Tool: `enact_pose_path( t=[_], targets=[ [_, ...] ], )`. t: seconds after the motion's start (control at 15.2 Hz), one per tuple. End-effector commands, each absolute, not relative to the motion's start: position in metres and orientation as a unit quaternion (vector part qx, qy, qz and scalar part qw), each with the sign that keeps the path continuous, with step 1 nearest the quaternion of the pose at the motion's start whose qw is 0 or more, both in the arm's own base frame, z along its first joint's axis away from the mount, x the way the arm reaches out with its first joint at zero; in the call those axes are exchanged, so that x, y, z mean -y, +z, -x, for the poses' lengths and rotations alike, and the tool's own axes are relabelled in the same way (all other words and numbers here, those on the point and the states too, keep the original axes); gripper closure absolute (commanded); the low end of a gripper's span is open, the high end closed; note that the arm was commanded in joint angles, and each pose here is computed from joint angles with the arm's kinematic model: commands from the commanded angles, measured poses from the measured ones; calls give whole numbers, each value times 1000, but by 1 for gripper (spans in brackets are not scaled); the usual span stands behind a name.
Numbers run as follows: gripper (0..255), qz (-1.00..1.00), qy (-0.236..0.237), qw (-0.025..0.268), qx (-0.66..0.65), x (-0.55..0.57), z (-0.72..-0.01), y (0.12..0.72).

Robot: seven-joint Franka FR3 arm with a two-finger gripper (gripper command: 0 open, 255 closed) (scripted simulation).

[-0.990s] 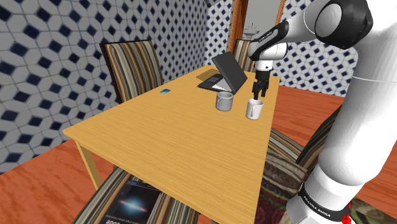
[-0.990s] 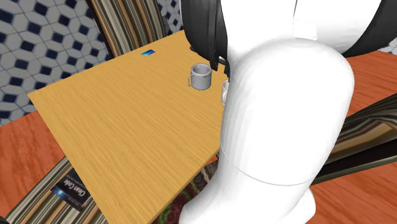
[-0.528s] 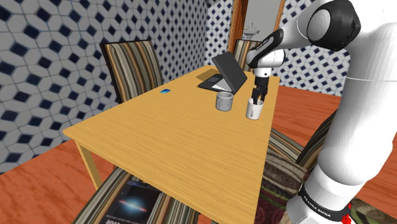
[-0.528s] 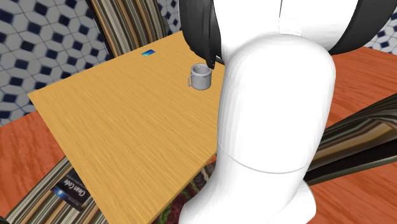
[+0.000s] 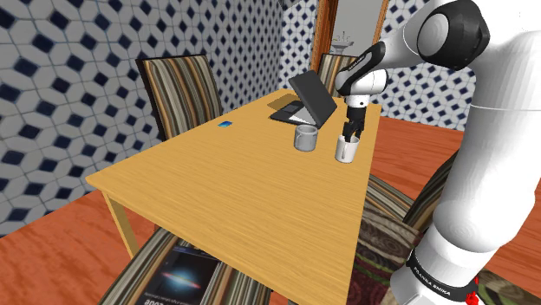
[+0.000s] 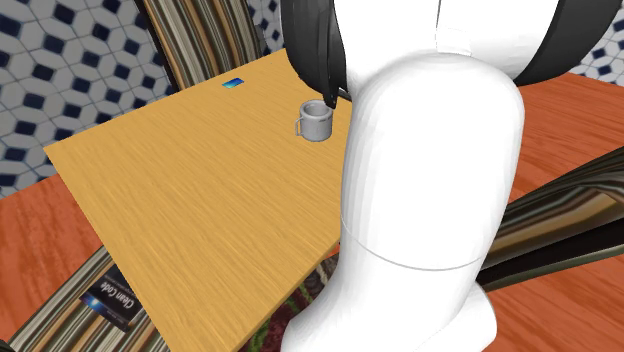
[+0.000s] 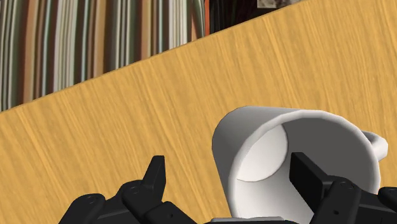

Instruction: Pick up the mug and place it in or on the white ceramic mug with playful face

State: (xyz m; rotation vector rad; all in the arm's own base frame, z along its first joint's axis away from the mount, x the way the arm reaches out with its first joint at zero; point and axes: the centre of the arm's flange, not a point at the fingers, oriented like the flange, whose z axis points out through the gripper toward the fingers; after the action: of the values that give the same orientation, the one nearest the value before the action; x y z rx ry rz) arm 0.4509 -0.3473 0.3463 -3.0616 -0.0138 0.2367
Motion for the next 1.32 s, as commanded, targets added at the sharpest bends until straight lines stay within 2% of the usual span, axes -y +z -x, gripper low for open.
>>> enact_pose_path(
  t=[0.0,0.59,1.25],
  targets=[
    [255,996,77,35,4,347,-451,346],
    [255,996,77,35,4,347,-451,346],
    [255,996,77,35,4,347,-451,399]
  ],
)
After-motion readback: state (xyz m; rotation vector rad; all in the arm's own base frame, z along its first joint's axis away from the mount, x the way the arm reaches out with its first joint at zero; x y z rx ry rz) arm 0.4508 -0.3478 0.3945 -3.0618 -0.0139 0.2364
